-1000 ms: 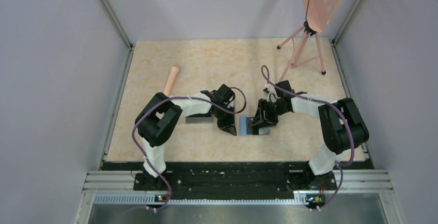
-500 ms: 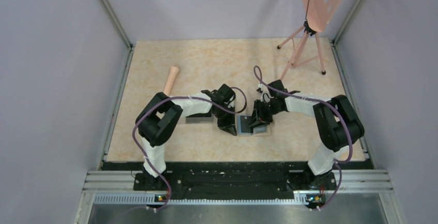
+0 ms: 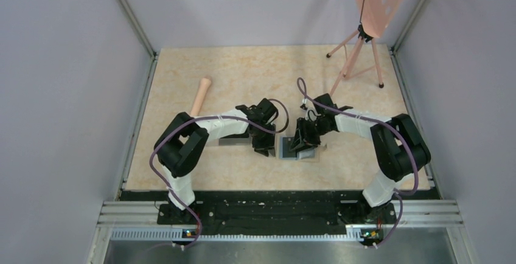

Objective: Put the credit cards into the card holder
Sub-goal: Insert the credit card into the card holder.

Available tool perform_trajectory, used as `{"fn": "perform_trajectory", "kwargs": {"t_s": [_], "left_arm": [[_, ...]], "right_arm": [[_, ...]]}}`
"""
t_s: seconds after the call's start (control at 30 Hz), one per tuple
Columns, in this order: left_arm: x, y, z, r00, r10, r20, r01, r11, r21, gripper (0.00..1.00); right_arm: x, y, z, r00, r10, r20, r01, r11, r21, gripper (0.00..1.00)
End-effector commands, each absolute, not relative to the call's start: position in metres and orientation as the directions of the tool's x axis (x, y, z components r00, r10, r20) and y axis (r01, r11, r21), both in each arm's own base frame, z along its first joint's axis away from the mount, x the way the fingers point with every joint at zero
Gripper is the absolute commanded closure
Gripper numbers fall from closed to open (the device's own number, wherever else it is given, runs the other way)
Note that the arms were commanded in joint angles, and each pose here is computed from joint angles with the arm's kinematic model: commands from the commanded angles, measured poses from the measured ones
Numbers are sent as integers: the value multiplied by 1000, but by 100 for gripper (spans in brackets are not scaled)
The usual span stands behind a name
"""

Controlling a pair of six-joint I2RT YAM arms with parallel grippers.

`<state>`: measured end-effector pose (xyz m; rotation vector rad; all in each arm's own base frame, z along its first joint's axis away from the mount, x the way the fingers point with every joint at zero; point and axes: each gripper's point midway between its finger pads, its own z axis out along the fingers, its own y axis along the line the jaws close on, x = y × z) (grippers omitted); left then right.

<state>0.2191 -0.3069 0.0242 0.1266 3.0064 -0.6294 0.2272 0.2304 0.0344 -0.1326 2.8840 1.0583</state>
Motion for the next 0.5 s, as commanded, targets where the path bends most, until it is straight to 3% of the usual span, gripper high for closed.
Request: {"fn": "perform_trajectory", "kwargs": {"t_s": [0.0, 0.13, 0.47], "left_arm": [[238, -292, 50, -981, 45, -189, 107, 938, -330, 62], [241, -301, 58, -981, 33, -189, 103, 921, -375, 54], [251, -336, 66, -986, 13, -165, 104, 824, -557, 50]], "right_arm": [[235, 246, 67, -979, -85, -185, -191, 701, 687, 63], [238, 245, 69, -978, -77, -195, -192, 710, 678, 63], [241, 236, 61, -973, -78, -215, -199, 753, 627, 65]]}}
